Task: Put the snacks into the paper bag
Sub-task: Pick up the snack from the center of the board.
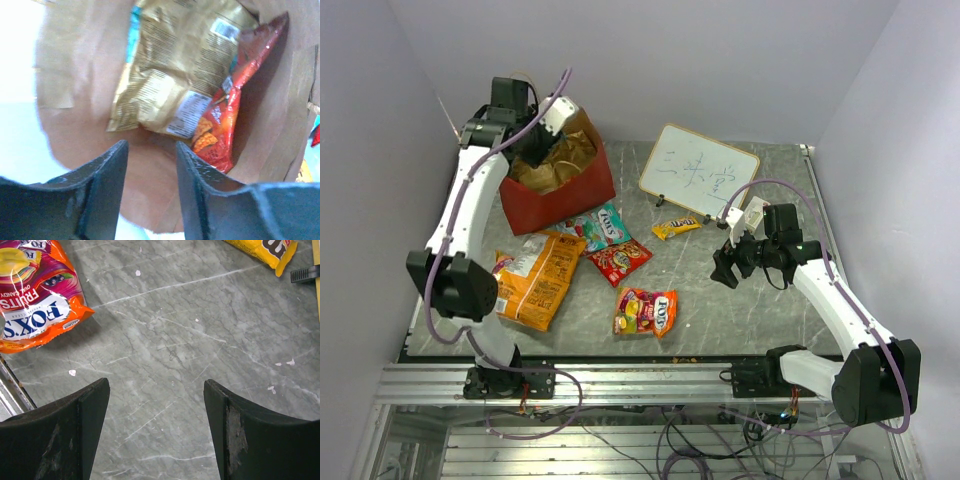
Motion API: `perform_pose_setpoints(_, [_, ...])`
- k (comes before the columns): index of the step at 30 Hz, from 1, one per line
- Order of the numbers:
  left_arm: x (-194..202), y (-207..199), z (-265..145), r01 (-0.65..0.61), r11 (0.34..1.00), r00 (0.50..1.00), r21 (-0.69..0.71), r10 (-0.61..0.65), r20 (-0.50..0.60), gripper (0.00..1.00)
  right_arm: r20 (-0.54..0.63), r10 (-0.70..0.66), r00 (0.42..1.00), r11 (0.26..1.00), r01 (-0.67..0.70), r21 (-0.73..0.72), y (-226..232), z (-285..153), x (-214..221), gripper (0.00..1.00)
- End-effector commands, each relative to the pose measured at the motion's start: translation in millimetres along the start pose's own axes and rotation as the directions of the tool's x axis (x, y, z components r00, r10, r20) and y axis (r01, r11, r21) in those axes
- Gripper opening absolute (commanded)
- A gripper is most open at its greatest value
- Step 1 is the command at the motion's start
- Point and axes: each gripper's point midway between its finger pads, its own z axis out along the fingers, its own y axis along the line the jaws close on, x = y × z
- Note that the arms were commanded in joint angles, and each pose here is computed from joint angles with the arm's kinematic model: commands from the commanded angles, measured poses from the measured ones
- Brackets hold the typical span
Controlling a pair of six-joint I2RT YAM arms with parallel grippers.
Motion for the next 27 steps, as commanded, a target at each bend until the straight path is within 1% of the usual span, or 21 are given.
perform_pose_setpoints(1, [-28.4, 37.7, -48.9, 0.044, 0.977, 0.990, -0.207, -0.015, 0.139, 0.58, 0.005, 0.000, 1.000, 1.000, 0.000, 0.016, -2.8, -0.9, 1.0, 0.76])
perform_pose_setpoints(4, [-33.0, 43.8, -72.1, 0.088, 0.960, 0.981, -0.267, -0.036, 0.192, 0.69, 0.006, 0.000, 1.000, 1.000, 0.000, 0.020, -3.2, -1.2, 0.8, 0.76])
perform_pose_setpoints(7, [-27.8, 41.8, -95.3, 0.127, 0.945, 0.974, -0.301, -0.061, 0.219, 0.78, 0.009, 0.001, 1.000, 1.000, -0.002, 0.026, -3.9, -1.8, 0.4, 0.76])
perform_pose_setpoints(11, [-4.9, 28.6, -125.4, 0.149, 0.932, 0.974, -0.332, -0.081, 0.210, 0.92, 0.011, 0.006, 1.000, 0.999, -0.007, 0.034, -5.4, -1.7, 0.0, 0.77])
perform_pose_setpoints(13, [14.3, 14.3, -132.6, 0.144, 0.936, 0.979, -0.322, -0.088, 0.183, 0.96, 0.012, 0.012, 1.000, 0.999, -0.012, 0.044, -7.4, -1.4, -0.2, 0.77])
perform_pose_setpoints(14, [28.8, 2.6, -131.8, 0.134, 0.944, 0.984, -0.301, -0.092, 0.150, 0.97, 0.010, 0.016, 1.000, 0.998, -0.016, 0.056, -9.8, -1.3, 0.2, 0.77])
perform_pose_setpoints(17, [55.8, -24.7, -137.9, 0.142, 0.958, 0.987, -0.250, -0.117, 0.112, 0.98, 0.010, 0.025, 1.000, 0.995, -0.026, 0.093, -15.8, -2.6, -0.9, 0.78])
perform_pose_setpoints(21, [82.6, -64.6, -147.5, 0.138, 0.979, 0.987, -0.153, -0.123, 0.103, 0.98, 0.026, 0.020, 0.999, 0.992, -0.024, 0.124, -18.4, -6.8, -4.3, 0.82])
perform_pose_setpoints(22, [86.8, -72.1, -155.0, 0.130, 0.981, 0.986, -0.145, -0.113, 0.120, 0.98, 0.032, 0.021, 0.999, 0.990, -0.025, 0.136, -19.8, -8.3, -5.0, 0.84])
perform_pose_setpoints(23, [93.5, -79.7, -156.1, 0.111, 0.985, 0.988, -0.131, -0.095, 0.119, 1.00, 0.038, 0.023, 0.999, 0.988, -0.028, 0.150, -21.4, -9.9, -5.5, 0.86])
perform_pose_setpoints(24, [99.5, -87.4, -157.5, 0.093, 0.989, 0.990, -0.114, -0.080, 0.117, 1.00, 0.046, 0.025, 0.999, 0.985, -0.032, 0.169, -24.2, -12.3, -6.6, 0.90])
perform_pose_setpoints(25, [106.2, -95.8, -157.5, 0.073, 0.993, 0.992, -0.091, -0.062, 0.110, 1.00, 0.050, 0.031, 0.998, 0.982, -0.040, 0.184, -26.4, -14.0, -6.3, 0.98])
perform_pose_setpoints(27, [123.6, -113.8, -152.6, 0.042, 0.999, 0.997, -0.034, -0.039, 0.073, 1.00, 0.057, 0.039, 0.998, 0.975, -0.050, 0.215, -32.2, -17.8, -5.7, 1.00])
